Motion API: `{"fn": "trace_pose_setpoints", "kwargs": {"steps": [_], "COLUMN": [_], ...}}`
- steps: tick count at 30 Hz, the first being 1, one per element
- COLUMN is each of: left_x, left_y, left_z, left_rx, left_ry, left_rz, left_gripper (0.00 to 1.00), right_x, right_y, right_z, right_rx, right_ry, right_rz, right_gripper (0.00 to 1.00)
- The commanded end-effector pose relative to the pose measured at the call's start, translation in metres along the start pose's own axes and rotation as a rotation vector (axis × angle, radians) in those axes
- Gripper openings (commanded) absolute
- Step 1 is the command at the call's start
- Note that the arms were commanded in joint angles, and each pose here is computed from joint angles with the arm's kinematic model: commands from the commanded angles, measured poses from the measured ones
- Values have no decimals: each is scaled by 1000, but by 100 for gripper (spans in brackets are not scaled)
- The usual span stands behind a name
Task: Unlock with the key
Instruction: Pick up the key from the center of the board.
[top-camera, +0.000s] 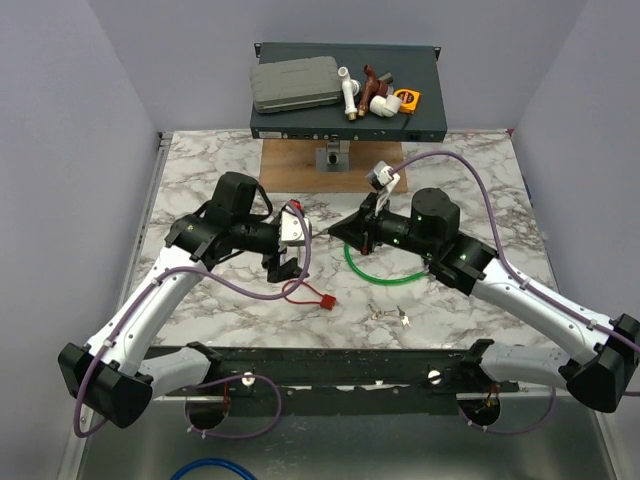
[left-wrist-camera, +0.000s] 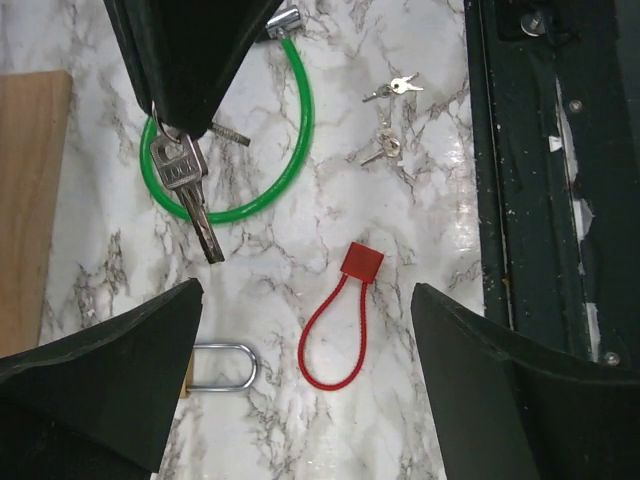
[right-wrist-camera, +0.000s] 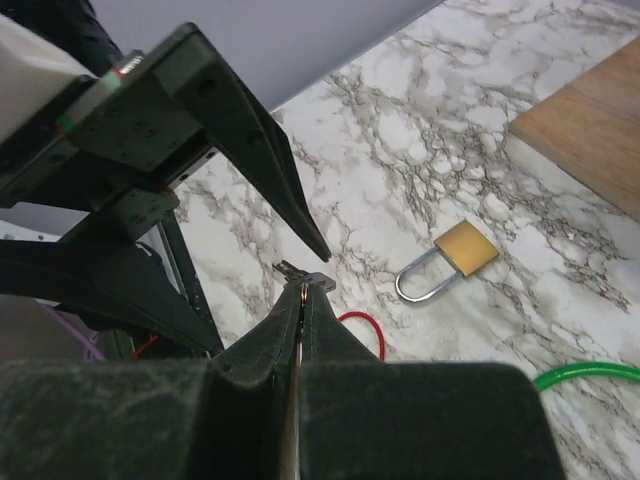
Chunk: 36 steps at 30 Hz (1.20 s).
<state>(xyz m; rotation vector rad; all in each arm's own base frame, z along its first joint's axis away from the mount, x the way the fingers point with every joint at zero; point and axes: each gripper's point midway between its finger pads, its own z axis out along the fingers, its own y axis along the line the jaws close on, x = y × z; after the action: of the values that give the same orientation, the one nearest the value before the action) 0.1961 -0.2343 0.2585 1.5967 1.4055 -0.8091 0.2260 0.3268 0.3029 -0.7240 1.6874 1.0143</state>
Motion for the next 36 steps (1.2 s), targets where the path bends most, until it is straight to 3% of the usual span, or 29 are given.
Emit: {"fn": "trace_pose_setpoints", "kwargs": {"steps": [1,14,26,31,36], "left_x": [-10,-43,-51,-55,-50], "left_y": [-6,-9,-29,-39,-33], "left_z": [-2,-10,-16,-19,-17], "left_rx": [30,75,174,215,179], "left_ry": [-34,-123,-140,-153,-139], "left_rz": [-110,-152,-181,-203,-197], "left_gripper": [82,59,54,41,33], "right_x": [-14,-14,-10,-15,-15], "right_y": [19,30,41,46,49], "right_z": [-4,-4,-11,-24,-23], "right_rx": [-99,-145,-192,-212,-233], "right_ry": [-73,-70,-113,-213,-205], "right_rz": [-80,-104,-214,-316,-325], "right_gripper": [1,1,1,1,1]}}
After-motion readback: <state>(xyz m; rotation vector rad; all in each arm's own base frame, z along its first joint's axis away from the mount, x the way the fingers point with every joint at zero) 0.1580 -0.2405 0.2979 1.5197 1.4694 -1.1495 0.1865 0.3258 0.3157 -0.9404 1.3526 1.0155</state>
